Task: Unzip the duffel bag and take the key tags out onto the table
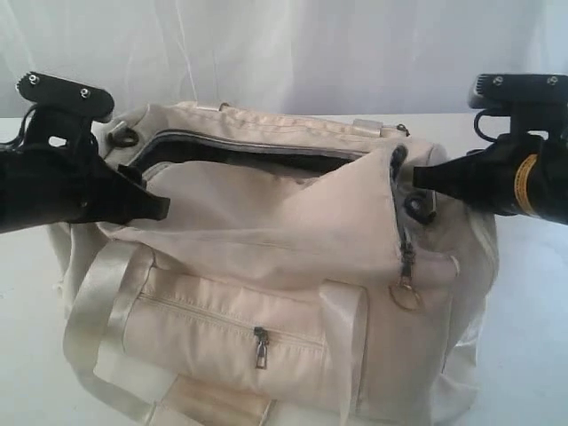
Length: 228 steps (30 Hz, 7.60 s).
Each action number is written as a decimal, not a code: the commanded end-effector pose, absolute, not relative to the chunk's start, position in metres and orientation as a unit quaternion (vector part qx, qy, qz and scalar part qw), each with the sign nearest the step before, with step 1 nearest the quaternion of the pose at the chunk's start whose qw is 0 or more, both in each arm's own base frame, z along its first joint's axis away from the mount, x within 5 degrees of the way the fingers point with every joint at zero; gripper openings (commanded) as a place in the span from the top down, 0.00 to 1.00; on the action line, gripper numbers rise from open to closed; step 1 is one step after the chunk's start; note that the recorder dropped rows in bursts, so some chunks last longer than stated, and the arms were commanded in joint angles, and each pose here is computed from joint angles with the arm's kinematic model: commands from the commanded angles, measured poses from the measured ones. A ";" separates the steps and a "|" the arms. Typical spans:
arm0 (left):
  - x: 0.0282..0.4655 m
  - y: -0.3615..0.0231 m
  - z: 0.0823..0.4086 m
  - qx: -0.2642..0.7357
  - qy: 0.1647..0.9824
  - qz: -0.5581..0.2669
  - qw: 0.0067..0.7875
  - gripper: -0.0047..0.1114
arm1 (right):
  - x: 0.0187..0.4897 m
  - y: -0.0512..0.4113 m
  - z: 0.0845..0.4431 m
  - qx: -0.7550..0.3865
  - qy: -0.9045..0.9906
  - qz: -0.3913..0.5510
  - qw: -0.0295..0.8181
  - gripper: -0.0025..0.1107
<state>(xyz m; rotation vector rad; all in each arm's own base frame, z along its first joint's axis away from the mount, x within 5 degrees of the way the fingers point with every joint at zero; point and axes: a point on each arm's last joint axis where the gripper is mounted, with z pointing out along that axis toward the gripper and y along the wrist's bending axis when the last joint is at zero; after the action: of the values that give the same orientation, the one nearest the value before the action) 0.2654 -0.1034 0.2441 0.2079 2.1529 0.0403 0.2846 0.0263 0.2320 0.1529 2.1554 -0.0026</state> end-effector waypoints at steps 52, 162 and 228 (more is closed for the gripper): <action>0.282 -0.187 0.267 0.284 0.804 -0.260 0.454 0.96 | 0.276 0.087 0.239 -0.020 0.849 0.279 0.448 0.98; 0.131 -0.111 0.371 0.416 0.771 -0.220 0.430 0.34 | 0.321 0.193 0.242 -0.245 0.737 0.603 0.182 0.98; 0.367 -0.170 0.223 0.265 0.857 -0.050 0.439 0.39 | 0.360 0.076 0.289 -0.099 0.836 0.238 0.485 0.38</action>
<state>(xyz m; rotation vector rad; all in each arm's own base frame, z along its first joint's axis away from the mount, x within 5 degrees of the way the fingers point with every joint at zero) 0.3571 -0.1669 0.2295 0.6609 2.1252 -0.1250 0.3593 0.0873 0.2962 -0.3071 2.0275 0.7105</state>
